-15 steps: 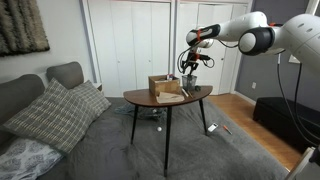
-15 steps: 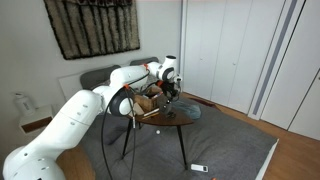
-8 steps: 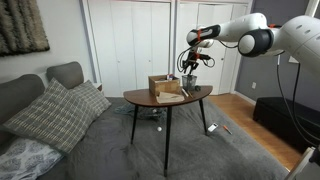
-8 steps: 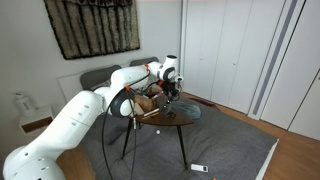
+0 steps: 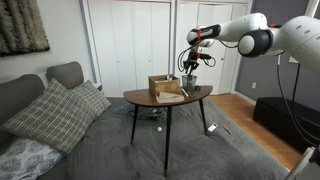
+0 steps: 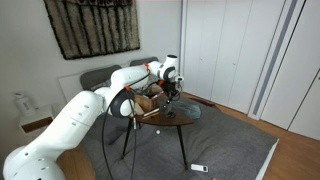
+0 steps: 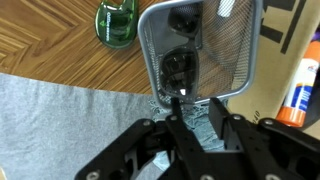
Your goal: Put the sunglasses in the box
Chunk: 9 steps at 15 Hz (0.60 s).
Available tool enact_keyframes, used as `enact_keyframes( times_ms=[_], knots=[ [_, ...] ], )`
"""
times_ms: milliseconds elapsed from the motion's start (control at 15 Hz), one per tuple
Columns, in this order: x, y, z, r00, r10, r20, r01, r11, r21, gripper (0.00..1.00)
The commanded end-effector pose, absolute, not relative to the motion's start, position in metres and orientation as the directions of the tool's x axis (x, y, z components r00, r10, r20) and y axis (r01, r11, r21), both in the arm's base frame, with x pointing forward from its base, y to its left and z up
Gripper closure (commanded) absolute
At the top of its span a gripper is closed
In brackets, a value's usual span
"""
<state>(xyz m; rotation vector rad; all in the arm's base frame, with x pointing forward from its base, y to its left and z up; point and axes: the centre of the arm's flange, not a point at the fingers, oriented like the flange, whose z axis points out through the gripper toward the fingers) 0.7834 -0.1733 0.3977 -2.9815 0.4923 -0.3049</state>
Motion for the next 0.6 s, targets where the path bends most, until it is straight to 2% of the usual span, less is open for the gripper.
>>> enact_keyframes(
  times_ms=[0, 333, 400, 467, 533],
  knots=[
    [0.8017, -0.1794, 0.4009, 0.927, -0.336, 0.168, -0.318, -0.940, -0.125, 0.66],
    [0.8014, -0.1798, 0.4010, 0.927, -0.333, 0.170, -0.316, -0.941, -0.122, 0.80],
    [0.8014, -0.1797, 0.4009, 0.928, -0.332, 0.170, -0.315, -0.941, -0.122, 0.79],
    [0.8014, -0.1795, 0.4010, 0.928, -0.330, 0.173, -0.313, -0.942, -0.121, 0.83],
    [0.8014, -0.1794, 0.4009, 0.928, -0.329, 0.173, -0.311, -0.943, -0.120, 0.82]
  ],
)
